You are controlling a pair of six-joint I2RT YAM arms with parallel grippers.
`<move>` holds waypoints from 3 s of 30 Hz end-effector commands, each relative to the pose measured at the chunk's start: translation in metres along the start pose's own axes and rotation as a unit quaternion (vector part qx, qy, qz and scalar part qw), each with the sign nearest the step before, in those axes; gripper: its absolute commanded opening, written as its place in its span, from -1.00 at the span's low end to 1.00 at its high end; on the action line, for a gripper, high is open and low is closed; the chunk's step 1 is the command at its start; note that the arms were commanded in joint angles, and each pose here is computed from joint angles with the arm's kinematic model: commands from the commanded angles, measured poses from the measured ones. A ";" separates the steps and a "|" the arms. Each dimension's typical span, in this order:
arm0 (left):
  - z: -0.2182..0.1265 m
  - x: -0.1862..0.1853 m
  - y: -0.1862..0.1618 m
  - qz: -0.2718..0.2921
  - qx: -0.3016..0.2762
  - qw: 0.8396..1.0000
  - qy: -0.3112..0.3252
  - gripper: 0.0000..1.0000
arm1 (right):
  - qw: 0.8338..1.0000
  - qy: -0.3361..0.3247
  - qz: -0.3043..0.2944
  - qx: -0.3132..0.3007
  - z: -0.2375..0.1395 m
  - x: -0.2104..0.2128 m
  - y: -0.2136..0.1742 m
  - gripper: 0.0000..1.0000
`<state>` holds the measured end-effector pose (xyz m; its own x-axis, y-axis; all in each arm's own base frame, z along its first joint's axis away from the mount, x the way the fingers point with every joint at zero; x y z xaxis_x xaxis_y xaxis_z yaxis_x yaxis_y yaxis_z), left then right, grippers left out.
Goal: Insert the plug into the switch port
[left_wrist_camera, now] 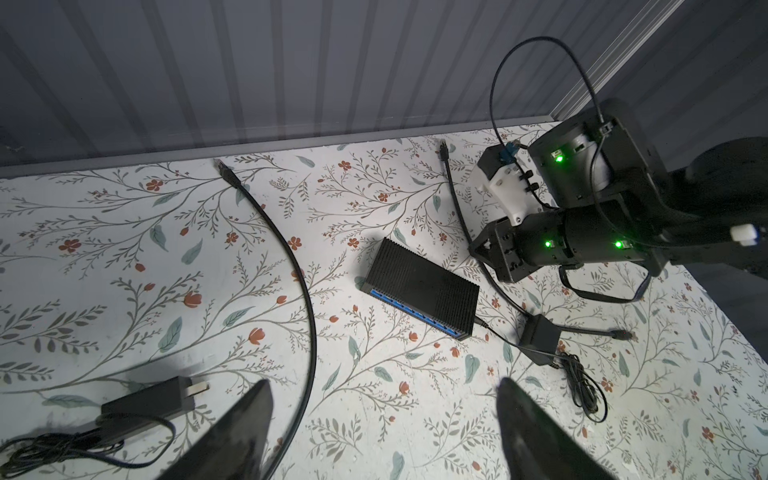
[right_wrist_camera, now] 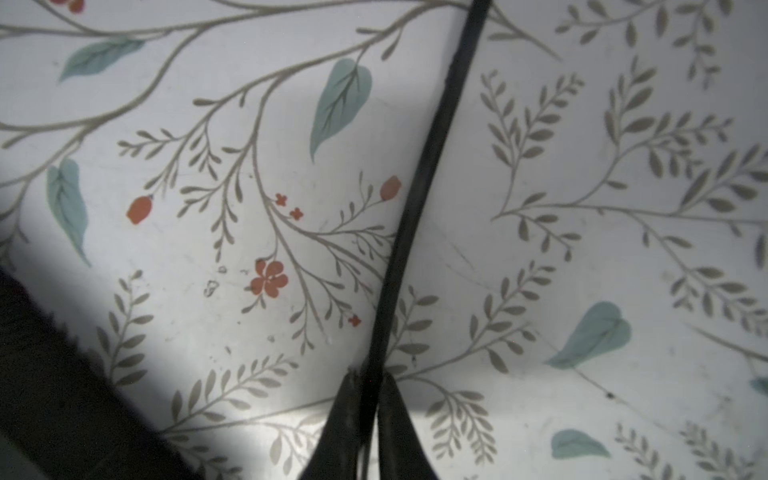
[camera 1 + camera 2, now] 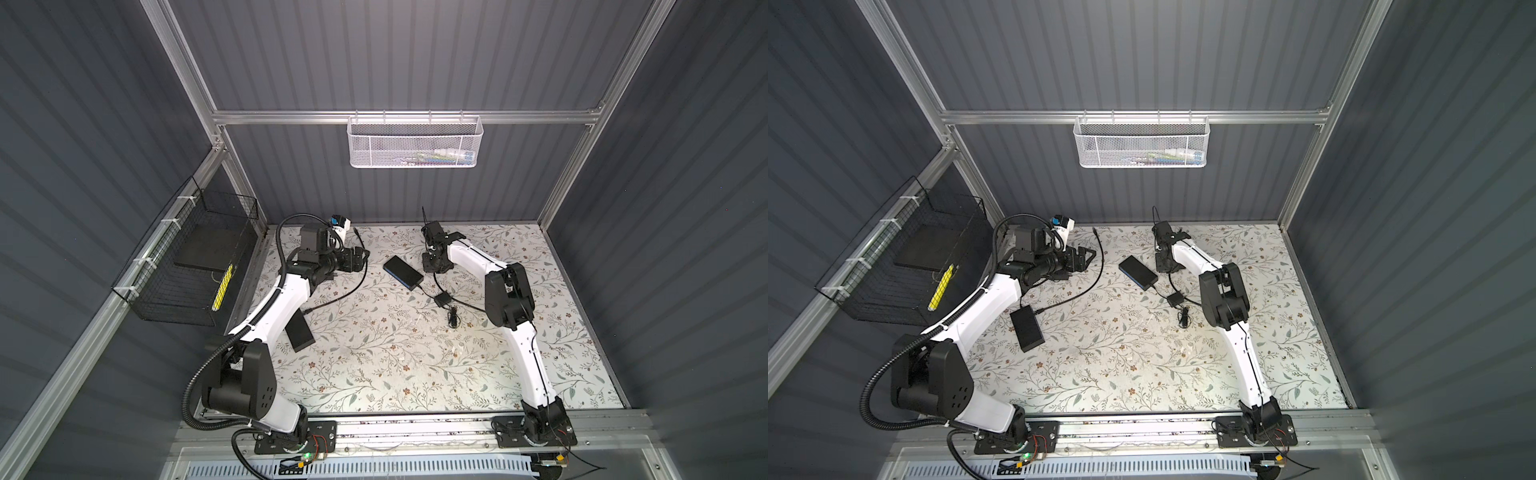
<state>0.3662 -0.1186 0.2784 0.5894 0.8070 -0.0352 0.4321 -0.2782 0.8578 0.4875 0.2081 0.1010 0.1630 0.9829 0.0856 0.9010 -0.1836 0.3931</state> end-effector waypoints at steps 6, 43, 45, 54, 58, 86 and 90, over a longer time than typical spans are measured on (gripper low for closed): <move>-0.012 -0.008 -0.003 -0.012 0.005 0.999 -0.032 0.54 | 1.000 0.012 -0.013 0.020 -0.033 -0.030 -0.024 -1.00; -0.047 0.035 -0.029 -0.130 0.005 0.988 0.080 0.54 | 0.970 0.098 -0.178 0.136 -0.090 -0.004 -0.181 -1.00; -0.048 0.034 -0.027 -0.129 0.003 0.989 0.075 0.50 | 0.971 0.086 -0.171 0.142 -0.082 -0.013 -0.178 -1.00; -0.057 0.029 -0.019 -0.099 0.011 0.993 0.062 0.45 | 0.977 0.034 -0.144 0.151 -0.065 -0.054 -0.149 -1.00; -0.056 0.026 -0.020 -0.097 0.015 0.994 0.054 0.43 | 0.977 0.013 -0.154 0.150 -0.064 -0.071 -0.139 -1.00; -0.030 0.019 -0.029 -0.080 0.030 0.996 0.027 0.43 | 0.962 0.119 -0.245 0.033 -0.116 -0.005 -0.091 -0.28; -0.029 0.016 -0.025 -0.081 0.021 0.996 0.005 0.42 | 0.966 0.130 -0.224 0.020 -0.086 0.020 -0.069 -0.34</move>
<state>0.3429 -0.0793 0.2644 0.4588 0.8753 -0.1527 0.5819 -0.1661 0.7961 0.3739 0.2276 0.1768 -0.3805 0.9192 0.1015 0.8584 0.3102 0.4085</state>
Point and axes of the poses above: each gripper's point midway between its finger pads, its own z axis out along the fingers, its own x axis along the line the jaws close on, y = z × x, the point moved 9 cm from there along -z, back along the fingers, and after that the axes turned 15 degrees about z, right-handed, at the moved point
